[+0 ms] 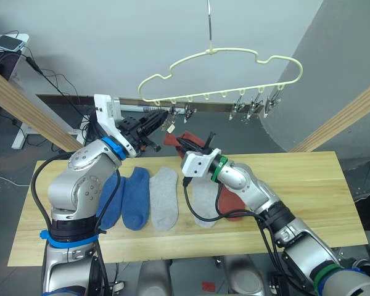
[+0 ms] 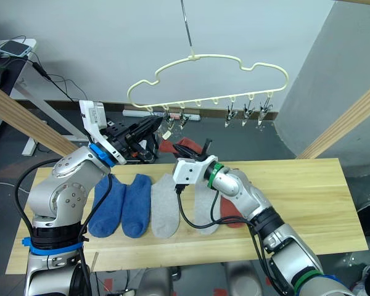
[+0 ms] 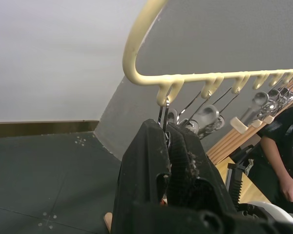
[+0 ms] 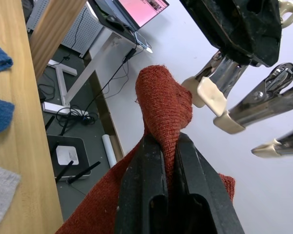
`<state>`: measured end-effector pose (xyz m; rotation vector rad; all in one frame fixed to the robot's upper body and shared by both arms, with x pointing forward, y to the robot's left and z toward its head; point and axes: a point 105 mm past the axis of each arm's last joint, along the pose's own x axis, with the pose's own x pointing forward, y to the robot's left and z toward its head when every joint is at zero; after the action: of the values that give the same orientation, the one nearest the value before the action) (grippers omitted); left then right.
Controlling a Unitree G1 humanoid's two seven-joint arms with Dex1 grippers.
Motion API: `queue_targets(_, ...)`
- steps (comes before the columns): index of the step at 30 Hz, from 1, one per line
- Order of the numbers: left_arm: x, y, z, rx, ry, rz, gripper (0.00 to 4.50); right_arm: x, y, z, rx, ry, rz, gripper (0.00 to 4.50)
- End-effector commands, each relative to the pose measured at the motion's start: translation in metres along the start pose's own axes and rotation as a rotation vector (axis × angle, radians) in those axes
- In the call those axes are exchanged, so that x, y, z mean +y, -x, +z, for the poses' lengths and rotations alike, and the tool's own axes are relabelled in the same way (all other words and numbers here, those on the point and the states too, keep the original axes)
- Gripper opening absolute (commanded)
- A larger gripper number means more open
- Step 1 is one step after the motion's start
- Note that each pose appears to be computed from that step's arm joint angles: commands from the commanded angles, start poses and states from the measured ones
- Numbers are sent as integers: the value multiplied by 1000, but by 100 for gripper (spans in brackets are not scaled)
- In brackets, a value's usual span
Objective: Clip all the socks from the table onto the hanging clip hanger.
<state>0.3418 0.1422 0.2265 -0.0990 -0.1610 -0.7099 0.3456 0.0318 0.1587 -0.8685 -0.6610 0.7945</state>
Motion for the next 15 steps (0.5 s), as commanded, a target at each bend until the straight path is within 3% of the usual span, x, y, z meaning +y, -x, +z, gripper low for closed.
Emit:
queue_targets(1, -4, 3, 11, -37, -25, -10, 0, -10, -5, 13, -58, 13, -42, 3)
queue_targets(15, -2, 5, 7, -24, -6, -4, 0, -16, -13, 17, -71, 4, -87, 3)
